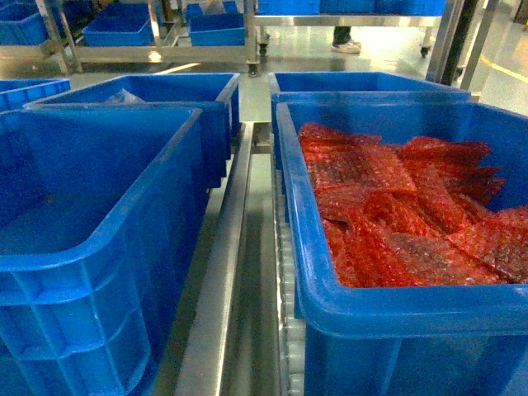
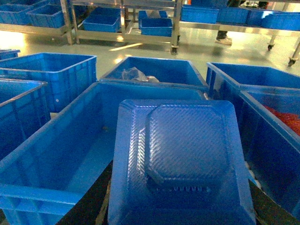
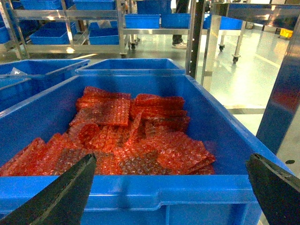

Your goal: Pick blue part to blue bin on bottom shelf

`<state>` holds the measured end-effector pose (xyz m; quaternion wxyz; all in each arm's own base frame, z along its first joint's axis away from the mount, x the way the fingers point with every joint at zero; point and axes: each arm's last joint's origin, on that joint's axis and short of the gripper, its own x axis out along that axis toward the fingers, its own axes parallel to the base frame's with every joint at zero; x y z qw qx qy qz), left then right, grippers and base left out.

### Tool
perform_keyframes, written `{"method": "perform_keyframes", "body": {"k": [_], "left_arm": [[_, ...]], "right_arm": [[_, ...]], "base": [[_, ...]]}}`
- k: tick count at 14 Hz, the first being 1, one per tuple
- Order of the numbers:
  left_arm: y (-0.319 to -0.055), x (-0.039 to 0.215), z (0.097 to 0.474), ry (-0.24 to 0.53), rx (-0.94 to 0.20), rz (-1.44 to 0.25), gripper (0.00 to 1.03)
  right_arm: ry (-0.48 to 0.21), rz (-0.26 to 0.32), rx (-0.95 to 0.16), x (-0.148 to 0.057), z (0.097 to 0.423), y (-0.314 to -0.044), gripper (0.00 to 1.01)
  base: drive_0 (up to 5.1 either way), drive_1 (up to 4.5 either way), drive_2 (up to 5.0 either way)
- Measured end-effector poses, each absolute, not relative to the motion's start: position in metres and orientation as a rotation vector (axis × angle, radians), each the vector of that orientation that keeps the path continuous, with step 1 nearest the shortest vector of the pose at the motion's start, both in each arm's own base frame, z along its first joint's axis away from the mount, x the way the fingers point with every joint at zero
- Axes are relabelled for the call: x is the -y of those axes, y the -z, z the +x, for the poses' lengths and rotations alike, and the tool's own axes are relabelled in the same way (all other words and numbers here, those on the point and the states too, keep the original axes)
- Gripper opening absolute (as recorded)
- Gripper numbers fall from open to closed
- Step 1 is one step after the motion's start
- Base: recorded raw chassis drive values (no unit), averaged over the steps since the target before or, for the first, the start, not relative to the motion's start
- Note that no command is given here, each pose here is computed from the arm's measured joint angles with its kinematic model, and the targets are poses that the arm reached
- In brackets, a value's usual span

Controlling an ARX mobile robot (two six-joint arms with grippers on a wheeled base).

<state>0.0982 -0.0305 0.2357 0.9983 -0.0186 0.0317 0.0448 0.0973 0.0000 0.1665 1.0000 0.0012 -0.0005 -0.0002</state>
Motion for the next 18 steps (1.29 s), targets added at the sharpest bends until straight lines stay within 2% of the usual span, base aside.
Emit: {"method": "perform_keyframes", "body": {"k": [11,13,14,16,18], "left_arm": [[-0.236,0.03,0.098,-0.09,-0.063,-0.037,0.43],[-0.24,0.031,0.098,-0.145,0.012,-0.025,0.43],[-0.245,0.032,0.106,-0.137,0.044,-0.02,0.43],[-0.25,0.033,0.15,-0.144,0.044,-0.004,0.43],[-0.246,0.034,0.204,-0.113,-0.031,-0.02,0.43]], "right_arm": [[0.0,0.002,0.001,0.0,0.097,-0.167,0.98],[0.0,0.002,0.001,0.0,0.097,-0.167,0.98],[0.0,0.002,0.002,0.0,0.097,-0.167,0.98],[0.0,0.002,0.001,0.0,0.097,-0.167,0.98],[0.0,0.002,0.001,0.0,0.097,-0.167,0.98]], "base": [[0.0,0.0,0.0],[0.0,0.0,0.0],[0.0,0.0,0.0],[0.0,0.0,0.0],[0.0,0.0,0.0]]}}
